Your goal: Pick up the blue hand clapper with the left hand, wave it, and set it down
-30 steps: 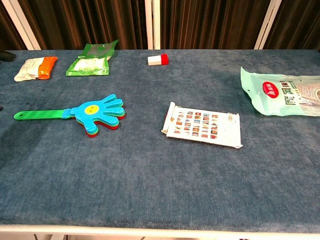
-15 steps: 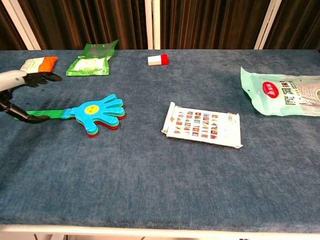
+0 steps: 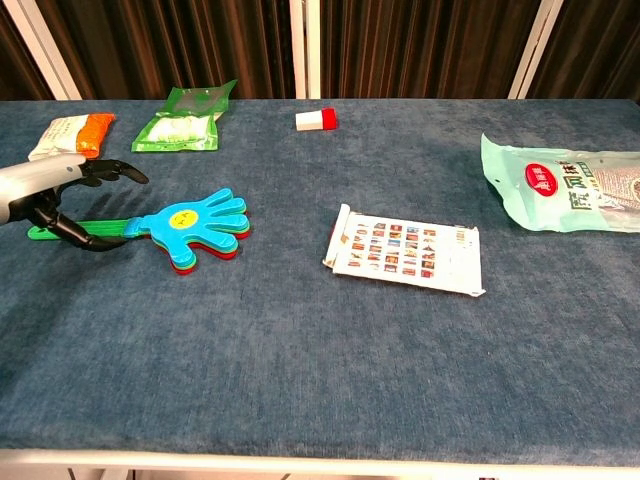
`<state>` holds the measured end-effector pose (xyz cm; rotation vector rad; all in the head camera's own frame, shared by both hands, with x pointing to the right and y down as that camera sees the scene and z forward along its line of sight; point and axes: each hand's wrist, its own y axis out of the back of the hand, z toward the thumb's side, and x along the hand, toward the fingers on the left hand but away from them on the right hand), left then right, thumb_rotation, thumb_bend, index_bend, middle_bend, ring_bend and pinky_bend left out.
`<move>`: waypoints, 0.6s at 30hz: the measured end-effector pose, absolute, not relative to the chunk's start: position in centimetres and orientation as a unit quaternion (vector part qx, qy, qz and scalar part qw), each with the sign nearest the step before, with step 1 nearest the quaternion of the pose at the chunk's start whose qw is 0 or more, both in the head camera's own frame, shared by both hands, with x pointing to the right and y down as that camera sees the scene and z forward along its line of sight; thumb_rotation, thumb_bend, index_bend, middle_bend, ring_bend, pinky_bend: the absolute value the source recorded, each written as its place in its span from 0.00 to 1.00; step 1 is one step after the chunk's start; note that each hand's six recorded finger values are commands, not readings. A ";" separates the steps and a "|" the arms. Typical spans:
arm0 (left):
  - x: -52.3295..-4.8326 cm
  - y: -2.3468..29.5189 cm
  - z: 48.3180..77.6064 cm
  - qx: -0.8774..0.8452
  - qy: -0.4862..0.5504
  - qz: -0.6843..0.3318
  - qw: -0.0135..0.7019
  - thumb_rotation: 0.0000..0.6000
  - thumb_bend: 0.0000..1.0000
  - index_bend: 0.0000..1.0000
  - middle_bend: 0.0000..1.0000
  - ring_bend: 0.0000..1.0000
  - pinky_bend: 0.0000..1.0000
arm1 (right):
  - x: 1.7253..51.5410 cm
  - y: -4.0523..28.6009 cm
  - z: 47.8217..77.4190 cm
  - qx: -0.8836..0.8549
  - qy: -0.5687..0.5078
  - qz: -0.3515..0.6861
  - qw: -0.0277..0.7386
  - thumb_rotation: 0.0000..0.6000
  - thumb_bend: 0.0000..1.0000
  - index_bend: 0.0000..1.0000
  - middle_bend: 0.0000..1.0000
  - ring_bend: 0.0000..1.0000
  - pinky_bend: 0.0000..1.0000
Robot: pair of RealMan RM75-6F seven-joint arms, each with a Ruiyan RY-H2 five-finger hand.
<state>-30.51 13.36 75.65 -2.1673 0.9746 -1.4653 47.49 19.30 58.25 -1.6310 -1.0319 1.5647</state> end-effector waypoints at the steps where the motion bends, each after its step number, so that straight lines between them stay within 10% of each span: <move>1: -30.6 13.4 75.8 -0.764 0.343 -0.519 0.173 1.00 0.27 0.18 0.05 0.00 0.00 | 47.5 19.3 58.2 -0.621 -0.394 0.596 0.323 1.00 0.16 0.00 0.00 0.00 0.00; 18: -30.1 13.2 77.1 -0.766 0.357 -0.513 0.150 1.00 0.28 0.32 0.05 0.00 0.00 | 47.8 19.2 58.3 -0.618 -0.397 0.598 0.322 1.00 0.16 0.00 0.00 0.00 0.00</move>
